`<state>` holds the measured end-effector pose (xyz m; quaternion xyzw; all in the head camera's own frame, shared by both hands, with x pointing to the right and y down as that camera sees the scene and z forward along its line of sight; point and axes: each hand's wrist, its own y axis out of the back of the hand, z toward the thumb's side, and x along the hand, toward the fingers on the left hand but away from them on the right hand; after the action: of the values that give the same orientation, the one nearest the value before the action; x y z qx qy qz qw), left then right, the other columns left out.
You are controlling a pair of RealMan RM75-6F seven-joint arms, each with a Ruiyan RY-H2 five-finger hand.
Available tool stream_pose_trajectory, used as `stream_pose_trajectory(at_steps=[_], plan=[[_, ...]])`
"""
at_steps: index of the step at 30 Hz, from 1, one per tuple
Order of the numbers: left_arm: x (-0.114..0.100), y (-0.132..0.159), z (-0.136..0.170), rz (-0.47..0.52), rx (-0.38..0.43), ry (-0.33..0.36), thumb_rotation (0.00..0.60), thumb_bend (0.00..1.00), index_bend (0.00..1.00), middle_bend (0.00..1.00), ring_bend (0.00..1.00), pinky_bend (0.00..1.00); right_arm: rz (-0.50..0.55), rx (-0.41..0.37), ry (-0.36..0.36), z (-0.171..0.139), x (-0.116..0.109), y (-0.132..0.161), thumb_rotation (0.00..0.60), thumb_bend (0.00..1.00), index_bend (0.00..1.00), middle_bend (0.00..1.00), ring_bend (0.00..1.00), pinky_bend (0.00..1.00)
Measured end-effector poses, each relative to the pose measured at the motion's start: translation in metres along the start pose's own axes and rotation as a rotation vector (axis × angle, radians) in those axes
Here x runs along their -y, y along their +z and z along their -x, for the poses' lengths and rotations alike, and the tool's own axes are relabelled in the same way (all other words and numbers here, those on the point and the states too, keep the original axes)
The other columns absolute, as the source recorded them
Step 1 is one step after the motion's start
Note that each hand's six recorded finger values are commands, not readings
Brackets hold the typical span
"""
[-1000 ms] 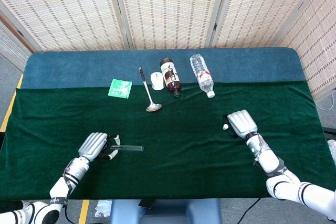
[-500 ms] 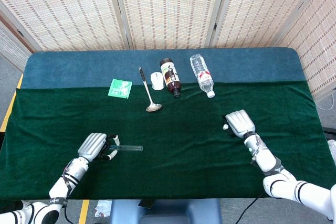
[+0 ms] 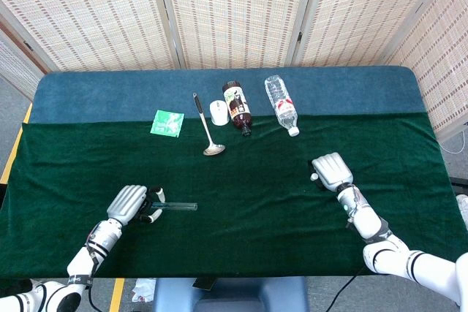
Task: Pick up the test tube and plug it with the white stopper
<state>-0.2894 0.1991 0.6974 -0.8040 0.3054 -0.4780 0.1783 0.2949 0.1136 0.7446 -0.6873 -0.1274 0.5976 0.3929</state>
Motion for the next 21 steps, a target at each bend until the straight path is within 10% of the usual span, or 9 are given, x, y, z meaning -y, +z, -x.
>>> stream_pose_trajectory(at_steps=[21], plan=[[-0.005,0.0,-0.002,0.026,0.003,0.011,0.6,0.49,0.66,0.95,0.93,0.84,0.029,0.001,-0.032,-0.004,-0.013,0.003,0.6,0.51,0.71,0.98,1.0,1.0]])
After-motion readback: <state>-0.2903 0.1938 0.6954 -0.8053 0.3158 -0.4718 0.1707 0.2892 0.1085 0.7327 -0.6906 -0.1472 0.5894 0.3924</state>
